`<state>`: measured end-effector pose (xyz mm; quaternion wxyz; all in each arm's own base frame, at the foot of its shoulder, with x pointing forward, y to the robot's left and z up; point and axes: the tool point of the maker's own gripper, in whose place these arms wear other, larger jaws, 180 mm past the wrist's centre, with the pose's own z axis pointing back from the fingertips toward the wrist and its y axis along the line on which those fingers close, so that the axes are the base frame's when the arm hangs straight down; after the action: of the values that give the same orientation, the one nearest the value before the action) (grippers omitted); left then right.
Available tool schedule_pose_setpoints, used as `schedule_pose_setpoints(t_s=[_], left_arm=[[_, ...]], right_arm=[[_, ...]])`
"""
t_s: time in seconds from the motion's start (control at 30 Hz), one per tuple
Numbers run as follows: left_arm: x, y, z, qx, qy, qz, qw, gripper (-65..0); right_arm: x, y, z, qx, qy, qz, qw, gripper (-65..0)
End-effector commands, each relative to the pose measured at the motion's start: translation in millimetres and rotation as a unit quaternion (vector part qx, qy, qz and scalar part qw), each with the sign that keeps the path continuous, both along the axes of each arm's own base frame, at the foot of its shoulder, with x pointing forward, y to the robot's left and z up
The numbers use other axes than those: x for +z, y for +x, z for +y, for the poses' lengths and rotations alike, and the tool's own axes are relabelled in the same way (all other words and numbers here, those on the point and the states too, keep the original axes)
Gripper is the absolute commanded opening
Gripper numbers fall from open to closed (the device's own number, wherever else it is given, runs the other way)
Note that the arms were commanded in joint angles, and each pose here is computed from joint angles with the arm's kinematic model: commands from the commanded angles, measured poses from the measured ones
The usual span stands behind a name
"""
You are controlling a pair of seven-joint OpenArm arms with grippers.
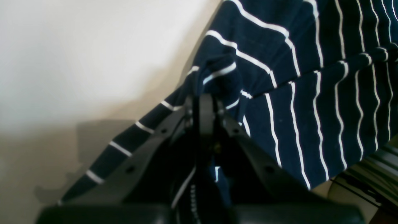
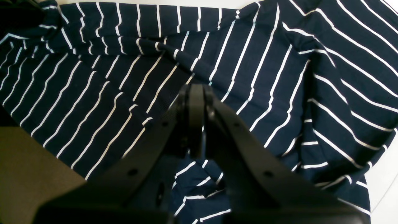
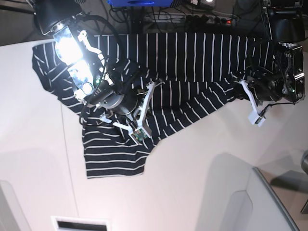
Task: Layout the t-shirt on the table in an organized manner, then fold the t-shirt properly
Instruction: 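Move the right gripper back to the shirt's side edge and grasp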
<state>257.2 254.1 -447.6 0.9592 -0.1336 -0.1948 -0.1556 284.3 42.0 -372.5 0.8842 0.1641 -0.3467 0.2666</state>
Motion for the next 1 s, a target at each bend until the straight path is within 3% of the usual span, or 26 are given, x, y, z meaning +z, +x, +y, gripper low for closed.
schedule_pose_setpoints(t_s=[0.0, 0.1, 0.2, 0.33, 0.47, 0.53, 0.57, 0.83, 0.97], left_arm=[[18.3, 17.5, 7.1, -0.001, 0.006, -0.033, 0.999, -65.0], [35.1, 28.1, 7.2, -0.009, 0.015, -0.062, 0.998, -65.0], [61.9, 41.4, 22.4, 0.012, 0.027, -0.105, 0.994, -65.0], [86.0, 50.9, 37.1, 0.032, 0.038, -0.143, 0.988, -65.0], [94.3, 53.8, 40.6, 0.031, 0.045, -0.155, 0.986, -65.0], [95.8, 54.5, 42.1, 0.031, 0.047, -0.157, 0.986, -65.0], [95.4, 54.3, 42.3, 0.031, 0.047, -0.156, 0.986, -65.0], [94.1, 53.8, 42.7, 0.032, 0.046, -0.154, 0.986, -65.0], [94.0, 53.7, 42.9, 0.032, 0.047, -0.154, 0.986, -65.0]], right_arm=[[13.9, 9.3, 3.8, -0.003, 0.015, -0.023, 0.9996, -63.8], [15.6, 16.0, -4.6, -0.015, 0.013, -0.028, 0.9994, -63.6], [23.1, 41.6, -42.8, -0.095, 0.028, -0.033, 0.9946, -63.5], [37.2, 81.0, -111.6, -0.211, 0.041, -0.045, 0.9755, -62.0], [8.1, 109.6, -158.5, -0.279, 0.034, 0.021, 0.9593, -44.7], [-11.1, 117.6, -168.1, -0.296, 0.036, 0.058, 0.9528, -35.9], [-17.4, 118.2, -169.3, -0.298, 0.036, 0.07, 0.9512, -34.5], [-51.1, 117.3, -160.6, -0.281, 0.015, 0.128, 0.9512, -34.4], [-57.5, 118.4, -160.2, -0.284, 0.02, 0.122, 0.9507, -34.4]])
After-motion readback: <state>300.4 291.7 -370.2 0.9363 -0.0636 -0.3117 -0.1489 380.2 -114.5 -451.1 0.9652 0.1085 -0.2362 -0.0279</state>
